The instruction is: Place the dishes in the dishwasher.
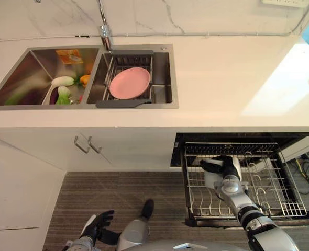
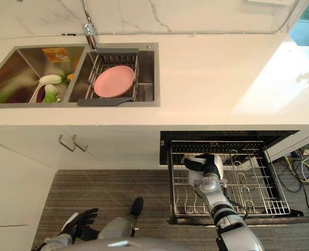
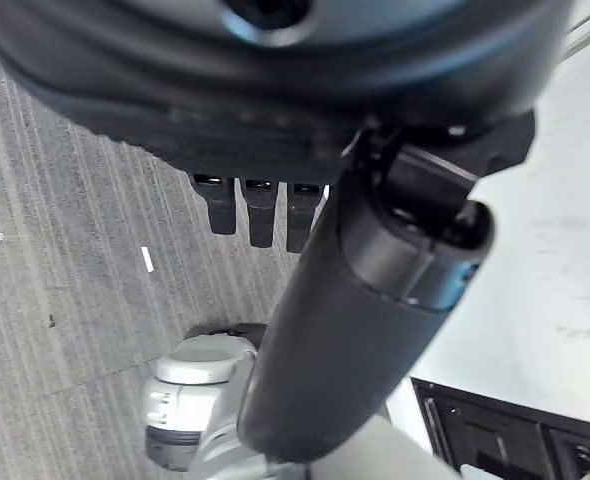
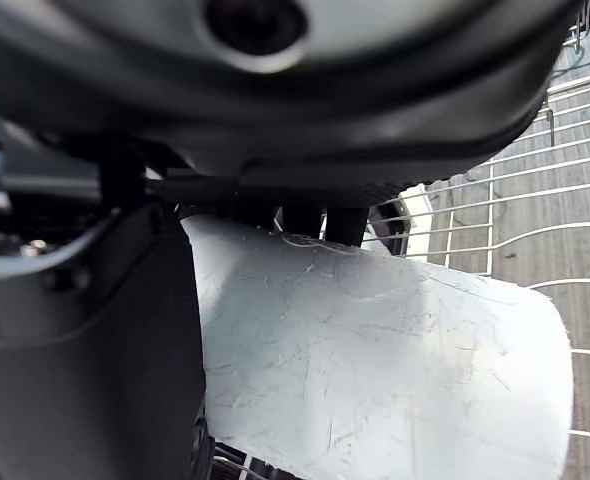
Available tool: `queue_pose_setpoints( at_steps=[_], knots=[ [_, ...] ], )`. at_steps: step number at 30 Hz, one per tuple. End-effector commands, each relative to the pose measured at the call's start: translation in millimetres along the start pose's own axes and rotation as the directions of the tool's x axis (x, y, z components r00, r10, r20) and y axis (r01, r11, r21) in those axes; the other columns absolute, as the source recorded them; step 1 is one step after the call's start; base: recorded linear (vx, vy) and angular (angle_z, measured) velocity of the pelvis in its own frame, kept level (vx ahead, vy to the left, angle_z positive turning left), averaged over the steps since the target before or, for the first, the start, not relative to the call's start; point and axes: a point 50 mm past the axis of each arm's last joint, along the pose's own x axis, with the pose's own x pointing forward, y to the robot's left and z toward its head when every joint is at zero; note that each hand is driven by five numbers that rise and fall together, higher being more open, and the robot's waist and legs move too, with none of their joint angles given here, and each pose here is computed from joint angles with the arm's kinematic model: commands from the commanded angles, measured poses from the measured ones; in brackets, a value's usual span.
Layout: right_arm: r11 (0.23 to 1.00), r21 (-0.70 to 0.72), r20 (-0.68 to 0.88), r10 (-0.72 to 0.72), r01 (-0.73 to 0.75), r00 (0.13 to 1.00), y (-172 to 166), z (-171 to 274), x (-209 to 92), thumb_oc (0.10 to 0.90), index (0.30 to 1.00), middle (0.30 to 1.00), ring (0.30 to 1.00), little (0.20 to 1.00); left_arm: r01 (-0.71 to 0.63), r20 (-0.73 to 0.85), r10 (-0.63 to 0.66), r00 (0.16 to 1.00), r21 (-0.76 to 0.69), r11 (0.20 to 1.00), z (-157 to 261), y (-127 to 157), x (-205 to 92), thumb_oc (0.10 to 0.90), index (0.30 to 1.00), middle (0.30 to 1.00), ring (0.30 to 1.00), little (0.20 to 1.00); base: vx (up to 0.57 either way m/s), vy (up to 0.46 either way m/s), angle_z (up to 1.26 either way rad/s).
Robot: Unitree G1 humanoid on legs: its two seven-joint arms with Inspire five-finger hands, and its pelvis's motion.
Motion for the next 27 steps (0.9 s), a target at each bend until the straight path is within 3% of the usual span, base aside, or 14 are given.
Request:
queue_pose_setpoints(
  at_steps=[1,6,11,18,27],
  knots=[
    [0.973,-0.228,0.169,0.011,0.028,0.986,-41.5,32.1,16.2,0.8,0.9,0.9,0.9,0.9,-0.042,0.081,0.033,0.996,0.103,0.994,22.1,6.0,10.8,0.8,0.9,0.9,0.9,0.9,0.01,-0.003,0.1],
    [0.955,-0.292,0.116,-0.008,0.042,0.993,-45.6,26.3,21.0,0.8,0.9,0.9,0.9,0.9,-0.061,-0.009,0.063,0.998,0.11,0.992,8.6,-2.5,16.5,0.8,0.9,0.9,0.9,0.9,0.0,0.002,0.06],
    [0.967,-0.248,0.165,-0.024,0.065,0.986,-34.8,43.0,20.4,0.8,0.9,0.9,0.9,0.9,-0.102,-0.211,0.119,0.97,0.088,0.991,-24.6,-16.3,15.3,0.8,0.9,0.9,0.9,0.9,-0.01,0.033,-0.15],
    [0.991,-0.129,0.31,0.012,0.03,0.951,-26.7,71.7,9.1,0.8,0.9,0.9,0.9,0.9,-0.154,-0.399,0.099,0.912,-0.106,0.982,-53.7,-33.4,4.6,0.8,0.9,0.9,0.9,0.9,-0.03,0.055,-0.37],
    [0.998,-0.046,0.443,0.062,-0.046,0.894,-18.5,95.8,-9.3,0.8,0.9,0.9,0.9,0.9,-0.166,-0.361,0.093,0.928,-0.178,0.97,-34.3,-34.0,15.2,0.8,0.9,0.9,0.9,0.9,0.01,0.014,-0.25]
  ],
)
